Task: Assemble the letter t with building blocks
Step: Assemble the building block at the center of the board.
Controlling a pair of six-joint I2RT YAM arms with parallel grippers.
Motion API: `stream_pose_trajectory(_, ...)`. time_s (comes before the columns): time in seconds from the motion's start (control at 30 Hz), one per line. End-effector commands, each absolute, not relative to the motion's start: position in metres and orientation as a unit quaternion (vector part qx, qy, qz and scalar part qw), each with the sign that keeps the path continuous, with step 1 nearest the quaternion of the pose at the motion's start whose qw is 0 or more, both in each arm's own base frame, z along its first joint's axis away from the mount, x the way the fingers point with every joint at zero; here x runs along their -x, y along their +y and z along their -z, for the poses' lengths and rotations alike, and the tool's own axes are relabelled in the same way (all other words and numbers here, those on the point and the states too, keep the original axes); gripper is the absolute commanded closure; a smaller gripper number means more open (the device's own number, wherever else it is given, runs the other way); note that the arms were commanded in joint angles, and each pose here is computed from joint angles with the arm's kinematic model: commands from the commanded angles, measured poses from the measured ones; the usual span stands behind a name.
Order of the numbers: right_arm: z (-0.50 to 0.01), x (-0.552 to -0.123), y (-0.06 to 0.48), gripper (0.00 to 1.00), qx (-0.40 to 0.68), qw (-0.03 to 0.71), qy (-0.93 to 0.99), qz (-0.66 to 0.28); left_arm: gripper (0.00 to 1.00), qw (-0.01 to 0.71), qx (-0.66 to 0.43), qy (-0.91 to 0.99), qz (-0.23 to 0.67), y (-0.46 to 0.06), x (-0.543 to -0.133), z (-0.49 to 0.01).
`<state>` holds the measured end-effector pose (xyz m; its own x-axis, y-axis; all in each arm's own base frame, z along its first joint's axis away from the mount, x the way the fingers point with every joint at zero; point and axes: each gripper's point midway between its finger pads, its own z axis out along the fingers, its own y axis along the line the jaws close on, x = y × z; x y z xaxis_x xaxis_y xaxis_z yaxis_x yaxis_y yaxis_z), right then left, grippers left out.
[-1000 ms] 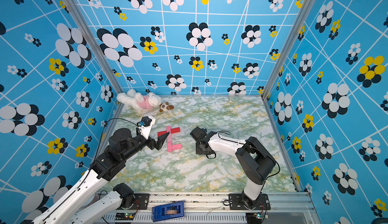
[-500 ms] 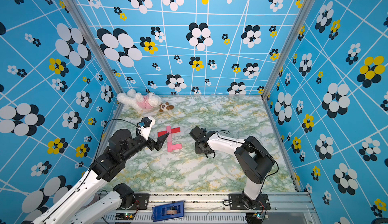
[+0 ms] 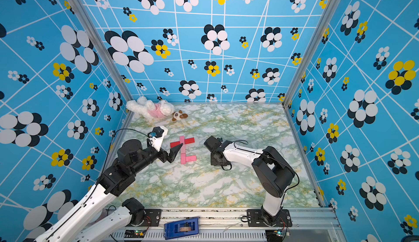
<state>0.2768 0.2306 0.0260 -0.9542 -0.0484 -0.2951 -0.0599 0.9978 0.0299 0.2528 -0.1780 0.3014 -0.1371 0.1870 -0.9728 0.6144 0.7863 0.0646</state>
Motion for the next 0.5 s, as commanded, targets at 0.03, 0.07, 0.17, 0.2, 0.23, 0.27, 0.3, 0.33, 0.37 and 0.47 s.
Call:
stream_pose_trajectory(0.03,-0.018,-0.274,0.226,0.79,0.021,0.134,0.991,-0.001,0.01,0.596,-0.283,0.731,0.174,-0.178,-0.249,-0.297)
stream_pose_trajectory(0.07,-0.018,-0.274,0.226,0.78,0.021,0.134,0.991,-0.001,0.01,0.596,-0.283,0.731,0.174,-0.178,-0.249,-0.297)
stream_pose_trajectory(0.17,-0.019,-0.274,0.226,0.74,0.020,0.135,0.991,-0.003,0.01,0.596,-0.283,0.731,0.174,-0.178,-0.249,-0.297)
stream_pose_trajectory(0.2,-0.020,-0.275,0.227,0.72,0.019,0.136,0.991,-0.005,0.01,0.596,-0.283,0.731,0.174,-0.178,-0.249,-0.297)
stream_pose_trajectory(0.23,-0.021,-0.275,0.228,0.70,0.018,0.136,0.990,-0.006,0.01,0.595,-0.284,0.731,0.174,-0.178,-0.249,-0.297)
stream_pose_trajectory(0.27,-0.022,-0.275,0.228,0.68,0.017,0.137,0.990,-0.007,0.01,0.595,-0.284,0.731,0.175,-0.178,-0.249,-0.297)
stream_pose_trajectory(0.3,-0.023,-0.275,0.228,0.66,0.016,0.138,0.990,-0.008,0.01,0.595,-0.283,0.732,0.174,-0.178,-0.249,-0.297)
stream_pose_trajectory(0.33,-0.024,-0.275,0.228,0.65,0.016,0.139,0.990,-0.008,0.01,0.595,-0.283,0.732,0.175,-0.178,-0.249,-0.297)
stream_pose_trajectory(0.37,-0.025,-0.276,0.228,0.63,0.015,0.140,0.990,-0.008,0.01,0.596,-0.283,0.731,0.174,-0.178,-0.249,-0.297)
stream_pose_trajectory(0.47,-0.027,-0.277,0.228,0.59,0.013,0.142,0.990,-0.006,0.01,0.595,-0.284,0.731,0.175,-0.178,-0.249,-0.297)
